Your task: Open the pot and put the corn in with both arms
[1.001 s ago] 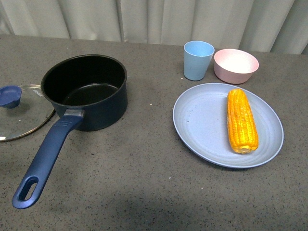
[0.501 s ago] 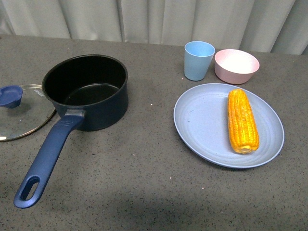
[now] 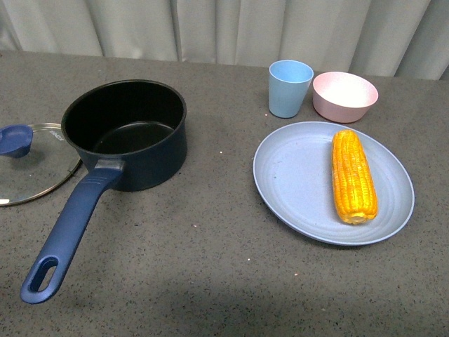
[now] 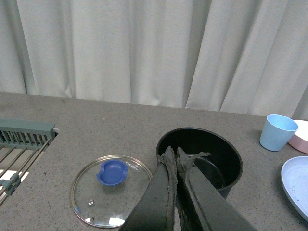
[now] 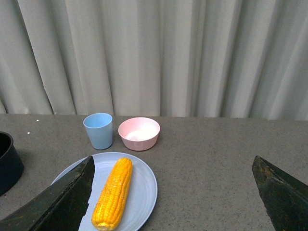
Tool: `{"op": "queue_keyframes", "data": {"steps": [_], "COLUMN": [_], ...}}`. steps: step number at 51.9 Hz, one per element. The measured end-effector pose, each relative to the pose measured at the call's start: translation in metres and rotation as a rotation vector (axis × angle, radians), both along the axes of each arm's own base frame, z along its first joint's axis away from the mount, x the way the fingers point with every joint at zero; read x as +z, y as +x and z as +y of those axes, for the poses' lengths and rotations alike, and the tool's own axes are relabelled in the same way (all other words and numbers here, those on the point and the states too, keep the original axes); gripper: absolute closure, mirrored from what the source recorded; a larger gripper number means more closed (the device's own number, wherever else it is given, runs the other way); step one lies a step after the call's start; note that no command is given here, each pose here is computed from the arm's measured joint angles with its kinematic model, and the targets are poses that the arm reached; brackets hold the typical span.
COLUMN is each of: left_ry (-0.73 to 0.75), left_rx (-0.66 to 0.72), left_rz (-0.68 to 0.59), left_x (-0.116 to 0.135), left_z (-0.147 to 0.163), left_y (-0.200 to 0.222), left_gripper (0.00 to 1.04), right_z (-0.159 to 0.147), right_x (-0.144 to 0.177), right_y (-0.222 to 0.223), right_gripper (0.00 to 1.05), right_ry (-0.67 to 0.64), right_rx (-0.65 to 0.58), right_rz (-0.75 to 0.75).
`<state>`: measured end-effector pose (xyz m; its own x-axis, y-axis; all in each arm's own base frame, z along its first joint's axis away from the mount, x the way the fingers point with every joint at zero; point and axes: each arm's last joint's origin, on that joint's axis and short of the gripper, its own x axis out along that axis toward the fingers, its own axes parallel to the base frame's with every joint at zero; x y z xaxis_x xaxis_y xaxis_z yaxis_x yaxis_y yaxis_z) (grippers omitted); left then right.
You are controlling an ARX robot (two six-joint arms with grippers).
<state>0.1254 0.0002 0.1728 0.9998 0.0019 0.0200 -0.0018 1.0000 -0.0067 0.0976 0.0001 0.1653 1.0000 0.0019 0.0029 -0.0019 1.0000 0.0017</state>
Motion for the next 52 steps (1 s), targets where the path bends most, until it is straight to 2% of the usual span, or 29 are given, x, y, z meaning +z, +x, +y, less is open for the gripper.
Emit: {"op": "queue_keyframes", "data": {"steps": [34, 38, 49, 52], "left_ry": [0.000, 0.000, 0.001, 0.000], "left_rx": [0.000, -0.002, 0.000, 0.000], "left_rz": [-0.003, 0.031, 0.004, 0.004], "left_x": [0.000, -0.004, -0.003, -0.003], "left_z": [0.000, 0.000, 0.000, 0.000], "left_y": [-0.018, -0.025, -0.029, -0.029], "left_gripper": [1.01, 1.01, 1.01, 0.90], "right_z": [0.000, 0.000, 0.000, 0.000], "right_x": [0.000, 0.000, 0.000, 0.000], "right_y": [0.000, 0.000, 0.000, 0.000], "right_gripper": [0.09, 0.09, 0.09, 0.09], "right_ry": [0.000, 0.000, 0.000, 0.000], "right_rx": [0.000, 0.000, 0.000, 0.000], "right_rz": [0.000, 0.000, 0.000, 0.000]}}
